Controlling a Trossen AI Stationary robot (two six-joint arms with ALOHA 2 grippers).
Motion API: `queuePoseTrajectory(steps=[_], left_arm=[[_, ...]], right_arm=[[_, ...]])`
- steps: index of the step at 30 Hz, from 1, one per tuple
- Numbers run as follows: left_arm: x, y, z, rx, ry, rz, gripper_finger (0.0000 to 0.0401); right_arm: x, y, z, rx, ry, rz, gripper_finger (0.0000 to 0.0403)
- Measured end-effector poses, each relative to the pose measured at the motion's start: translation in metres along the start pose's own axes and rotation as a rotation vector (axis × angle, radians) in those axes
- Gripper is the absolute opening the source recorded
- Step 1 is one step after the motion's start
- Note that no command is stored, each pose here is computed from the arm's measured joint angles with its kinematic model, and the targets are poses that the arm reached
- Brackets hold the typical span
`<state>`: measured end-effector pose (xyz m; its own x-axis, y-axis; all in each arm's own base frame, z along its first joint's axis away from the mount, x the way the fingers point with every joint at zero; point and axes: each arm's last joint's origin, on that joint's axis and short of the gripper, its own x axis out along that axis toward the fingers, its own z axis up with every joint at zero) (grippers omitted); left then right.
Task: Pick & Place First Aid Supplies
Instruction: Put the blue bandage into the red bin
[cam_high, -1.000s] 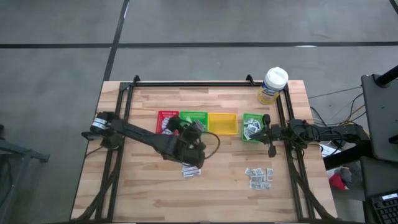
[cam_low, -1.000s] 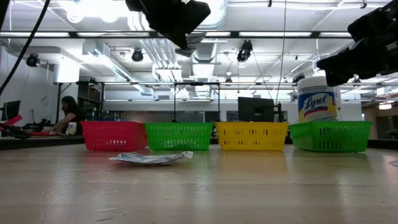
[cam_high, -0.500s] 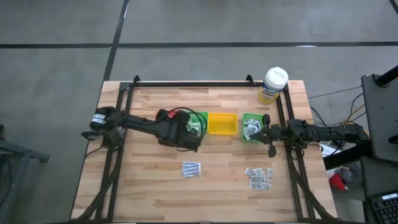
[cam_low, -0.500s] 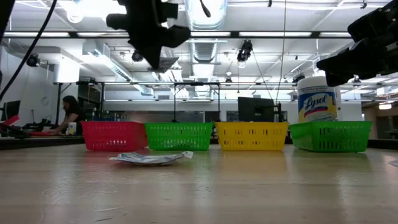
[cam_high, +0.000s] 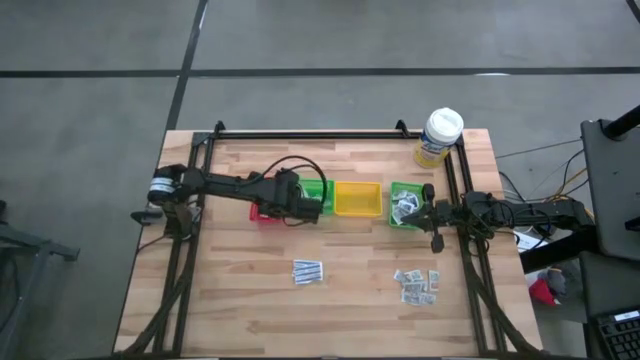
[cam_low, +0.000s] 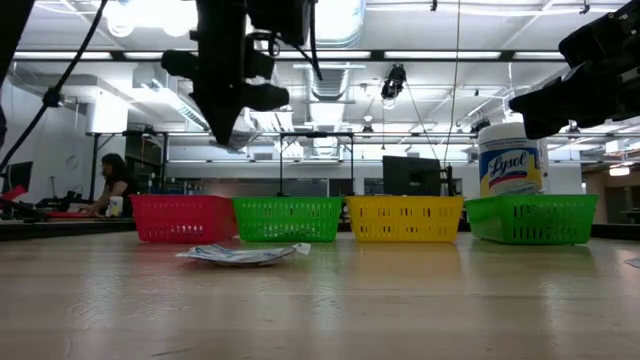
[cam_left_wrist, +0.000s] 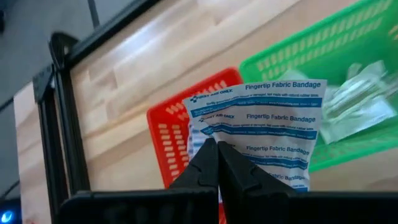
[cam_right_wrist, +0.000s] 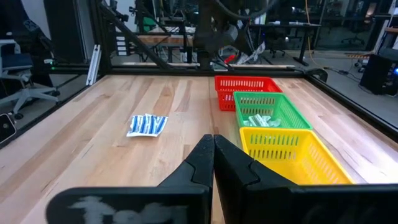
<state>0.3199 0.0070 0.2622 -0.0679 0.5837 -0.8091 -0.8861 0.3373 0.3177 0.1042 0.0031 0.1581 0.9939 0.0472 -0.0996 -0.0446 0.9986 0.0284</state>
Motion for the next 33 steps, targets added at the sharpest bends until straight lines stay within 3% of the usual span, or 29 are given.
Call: queuePoseTrajectory(steps=[21, 33], left_arm=[[0.059, 0.027, 0.01, -0.078, 0.415, 0.048, 0.0], [0.078, 0.023, 0.005, -0.077, 0.416, -0.012, 0.0]], right_arm=[[0.0, 0.0, 0.0, -0.001, 0.001, 0.0, 0.0008], [0.0, 0.0, 0.0, -0.001, 0.001, 0.0, 0.0008]])
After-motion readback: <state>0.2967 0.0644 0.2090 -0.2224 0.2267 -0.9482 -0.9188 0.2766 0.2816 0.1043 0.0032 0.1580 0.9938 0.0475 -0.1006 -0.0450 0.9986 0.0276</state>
